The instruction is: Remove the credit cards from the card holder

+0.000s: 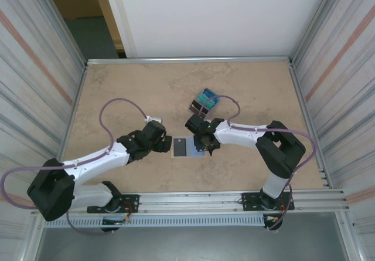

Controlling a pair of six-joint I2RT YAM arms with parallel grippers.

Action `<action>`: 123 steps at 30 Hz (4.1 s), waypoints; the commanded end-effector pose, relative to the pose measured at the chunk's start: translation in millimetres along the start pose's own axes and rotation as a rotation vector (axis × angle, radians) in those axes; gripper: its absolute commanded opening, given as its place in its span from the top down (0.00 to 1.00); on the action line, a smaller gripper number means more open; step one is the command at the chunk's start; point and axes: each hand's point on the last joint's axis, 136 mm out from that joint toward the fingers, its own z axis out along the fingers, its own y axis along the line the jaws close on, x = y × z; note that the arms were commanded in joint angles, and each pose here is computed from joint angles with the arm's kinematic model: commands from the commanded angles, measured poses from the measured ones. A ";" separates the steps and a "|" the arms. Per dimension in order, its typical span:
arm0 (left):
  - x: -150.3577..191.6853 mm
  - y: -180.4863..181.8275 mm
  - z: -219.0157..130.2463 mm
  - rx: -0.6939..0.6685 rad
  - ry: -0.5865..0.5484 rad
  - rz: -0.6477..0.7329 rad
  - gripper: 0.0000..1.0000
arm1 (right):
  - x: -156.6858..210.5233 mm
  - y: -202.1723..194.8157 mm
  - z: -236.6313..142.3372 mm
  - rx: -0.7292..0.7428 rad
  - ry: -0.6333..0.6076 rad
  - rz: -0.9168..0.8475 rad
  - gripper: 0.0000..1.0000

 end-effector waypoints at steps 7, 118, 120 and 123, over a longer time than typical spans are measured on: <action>-6.9 -2.5 6.8 -0.063 0.006 0.068 0.01 | -9.8 -25.5 -28.1 0.037 -0.066 0.017 0.77; 40.5 -19.4 46.1 -0.135 0.180 0.195 0.01 | -3.0 63.9 0.8 -0.743 0.131 0.293 1.00; 38.0 -19.0 44.5 -0.136 0.172 0.189 0.01 | -3.9 61.7 0.0 -0.733 0.125 0.293 1.00; 35.6 -18.8 42.4 -0.133 0.160 0.179 0.01 | -2.7 57.8 0.2 -0.711 0.122 0.292 1.00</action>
